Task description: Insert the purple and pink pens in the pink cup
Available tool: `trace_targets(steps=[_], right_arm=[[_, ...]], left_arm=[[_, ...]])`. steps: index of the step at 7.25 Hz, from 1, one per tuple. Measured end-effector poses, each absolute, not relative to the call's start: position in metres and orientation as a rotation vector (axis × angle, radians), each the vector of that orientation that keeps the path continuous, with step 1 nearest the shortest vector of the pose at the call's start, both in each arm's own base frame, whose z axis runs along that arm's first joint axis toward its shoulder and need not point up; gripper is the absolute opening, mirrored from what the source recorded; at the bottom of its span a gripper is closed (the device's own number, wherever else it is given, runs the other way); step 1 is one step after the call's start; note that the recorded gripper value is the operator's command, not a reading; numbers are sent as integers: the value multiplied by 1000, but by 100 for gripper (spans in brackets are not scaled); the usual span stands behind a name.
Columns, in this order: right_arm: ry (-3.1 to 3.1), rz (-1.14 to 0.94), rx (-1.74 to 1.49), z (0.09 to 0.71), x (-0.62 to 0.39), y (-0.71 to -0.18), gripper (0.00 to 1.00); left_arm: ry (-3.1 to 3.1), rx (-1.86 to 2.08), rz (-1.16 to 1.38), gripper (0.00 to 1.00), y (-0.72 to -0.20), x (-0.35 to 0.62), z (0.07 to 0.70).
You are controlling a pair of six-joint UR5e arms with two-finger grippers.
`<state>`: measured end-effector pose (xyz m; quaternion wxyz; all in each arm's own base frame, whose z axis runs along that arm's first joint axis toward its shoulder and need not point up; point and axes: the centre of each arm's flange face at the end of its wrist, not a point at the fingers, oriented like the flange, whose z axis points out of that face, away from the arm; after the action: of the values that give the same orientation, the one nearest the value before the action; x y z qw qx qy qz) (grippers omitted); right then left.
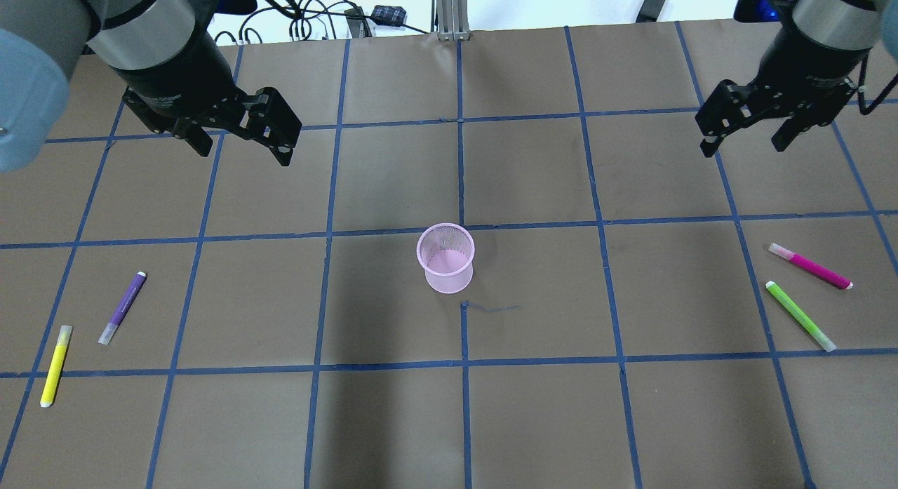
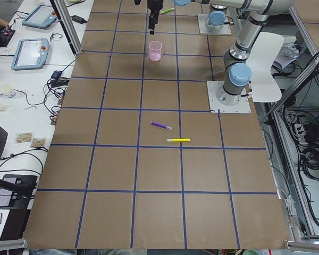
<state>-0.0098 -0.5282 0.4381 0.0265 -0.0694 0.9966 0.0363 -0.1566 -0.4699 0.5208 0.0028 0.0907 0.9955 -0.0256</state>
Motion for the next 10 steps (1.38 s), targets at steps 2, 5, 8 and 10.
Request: trace_targets(steps=[2, 5, 8, 10], right_arm=[[3045, 88, -489, 417, -73, -535, 100], [2900, 20, -1054, 361, -176, -529, 100], [2761, -15, -1447, 293, -238, -517, 100], [2673, -8, -1560, 252, -264, -512, 95]], left_arm=[[3123, 283, -80, 100, -470, -157, 521], [3122, 282, -77, 100, -471, -154, 520], [3120, 198, 14, 100, -480, -120, 493], [3134, 114, 96, 100, -486, -59, 453]])
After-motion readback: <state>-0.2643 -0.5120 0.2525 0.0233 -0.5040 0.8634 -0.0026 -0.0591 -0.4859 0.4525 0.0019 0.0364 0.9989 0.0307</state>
